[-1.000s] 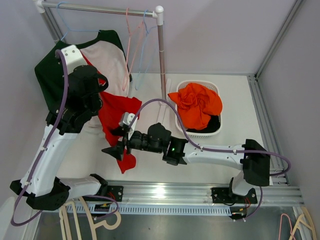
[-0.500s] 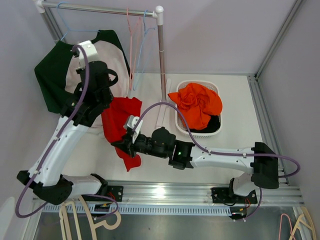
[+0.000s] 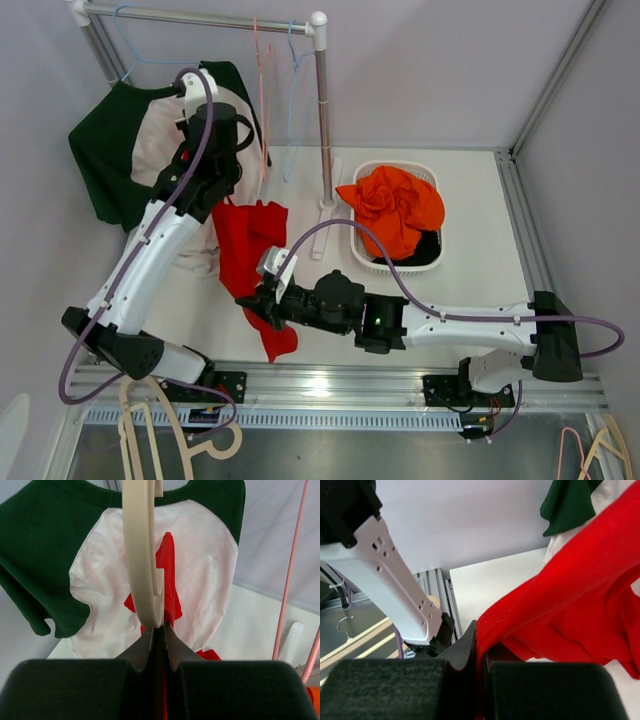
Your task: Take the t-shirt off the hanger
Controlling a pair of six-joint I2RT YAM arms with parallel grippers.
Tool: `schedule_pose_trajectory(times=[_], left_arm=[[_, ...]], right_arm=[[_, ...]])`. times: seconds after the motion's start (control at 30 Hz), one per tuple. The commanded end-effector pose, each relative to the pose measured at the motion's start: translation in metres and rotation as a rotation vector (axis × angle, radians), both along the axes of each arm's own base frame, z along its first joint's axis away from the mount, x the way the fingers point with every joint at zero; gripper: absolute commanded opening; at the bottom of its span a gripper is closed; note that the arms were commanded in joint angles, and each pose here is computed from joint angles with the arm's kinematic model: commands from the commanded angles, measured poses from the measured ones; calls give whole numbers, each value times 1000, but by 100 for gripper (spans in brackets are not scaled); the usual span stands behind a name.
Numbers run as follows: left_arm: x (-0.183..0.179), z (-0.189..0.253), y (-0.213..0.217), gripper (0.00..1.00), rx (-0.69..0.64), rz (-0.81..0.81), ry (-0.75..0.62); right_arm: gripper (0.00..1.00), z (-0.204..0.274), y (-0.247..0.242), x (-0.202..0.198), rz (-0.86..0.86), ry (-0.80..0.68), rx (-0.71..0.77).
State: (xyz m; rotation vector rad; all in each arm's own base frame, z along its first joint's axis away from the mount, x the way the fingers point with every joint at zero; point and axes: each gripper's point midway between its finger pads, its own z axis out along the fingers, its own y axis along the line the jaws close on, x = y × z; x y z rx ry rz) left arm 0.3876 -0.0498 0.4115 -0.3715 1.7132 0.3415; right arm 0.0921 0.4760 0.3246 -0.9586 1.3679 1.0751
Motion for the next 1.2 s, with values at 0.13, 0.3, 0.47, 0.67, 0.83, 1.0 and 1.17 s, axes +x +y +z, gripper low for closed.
schedule_pose_trajectory(times=[0.13,0.3,0.47,0.67,0.83,1.0,1.17], left_arm=[[0,70,7,1,-75,-8,-144],[-27,94,-2,1,-162,-123,-168],[-80,90,-3,1,-228,-245,-124],[-140,65,-15,1,-298,-455,-67],[-186,55,-12,1,-296,-561,13],[-225,35,-30,1,-301,-737,168],[-255,19,-42,1,-331,-868,218]], right_arm=[[0,-39,11,-37,76,105,-18],[0,-79,27,-25,44,147,-72],[0,-54,23,28,-19,143,-23],[0,-19,11,81,-107,94,-4],[0,-20,2,120,-179,118,-34],[0,-66,-13,138,-272,200,-143],[0,-127,-46,174,-416,322,-262]])
